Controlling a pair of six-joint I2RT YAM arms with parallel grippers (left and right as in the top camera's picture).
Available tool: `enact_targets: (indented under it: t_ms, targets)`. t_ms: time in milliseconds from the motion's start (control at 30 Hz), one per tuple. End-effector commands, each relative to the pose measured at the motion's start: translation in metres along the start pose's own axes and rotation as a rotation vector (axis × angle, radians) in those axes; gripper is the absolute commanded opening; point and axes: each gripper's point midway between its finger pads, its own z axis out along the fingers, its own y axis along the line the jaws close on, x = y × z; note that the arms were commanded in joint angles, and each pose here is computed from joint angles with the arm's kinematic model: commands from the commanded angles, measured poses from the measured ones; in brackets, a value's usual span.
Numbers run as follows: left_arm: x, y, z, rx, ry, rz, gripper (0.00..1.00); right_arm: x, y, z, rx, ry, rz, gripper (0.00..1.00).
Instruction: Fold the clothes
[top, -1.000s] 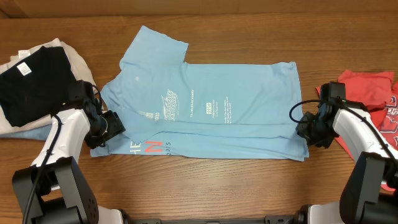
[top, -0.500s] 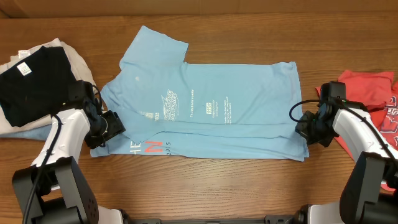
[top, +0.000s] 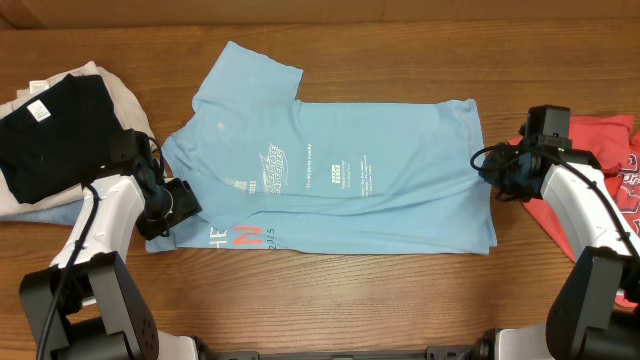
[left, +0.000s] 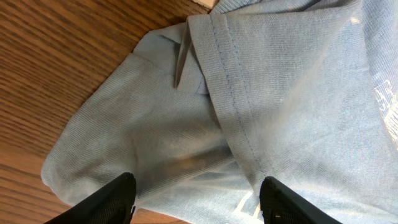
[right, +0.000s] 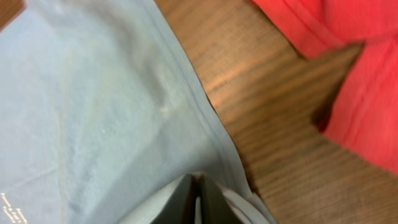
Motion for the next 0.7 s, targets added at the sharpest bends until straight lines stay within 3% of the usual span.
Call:
enact_targets:
  t_ms: [0,100,333,467,667]
  targets:
    - [-0.006,-0.003,-0.009,0.019,-0.024,0.017,0.67,-0.011,0.005,-0.004,-0.017,-0.028,-0.004,0.17]
    - [-0.006,-0.003,-0.009,0.018,-0.021,0.017,0.67,-0.009,0.004,-0.003,-0.013,-0.021,-0.003,0.26]
    - [-0.006,-0.003,-0.009,0.018,-0.021,0.017,0.67,0.017,0.006,-0.004,-0.020,0.081,-0.088,0.23]
    - [-0.006,-0.003,-0.009,0.018,-0.021,0.017,0.67,0.036,-0.010,-0.006,0.061,0.152,-0.039,0.22]
    - [-0.006,-0.003,-0.009,0.018,-0.022,0.017,0.67,0.030,-0.022,-0.003,0.126,0.112,-0.036,0.23]
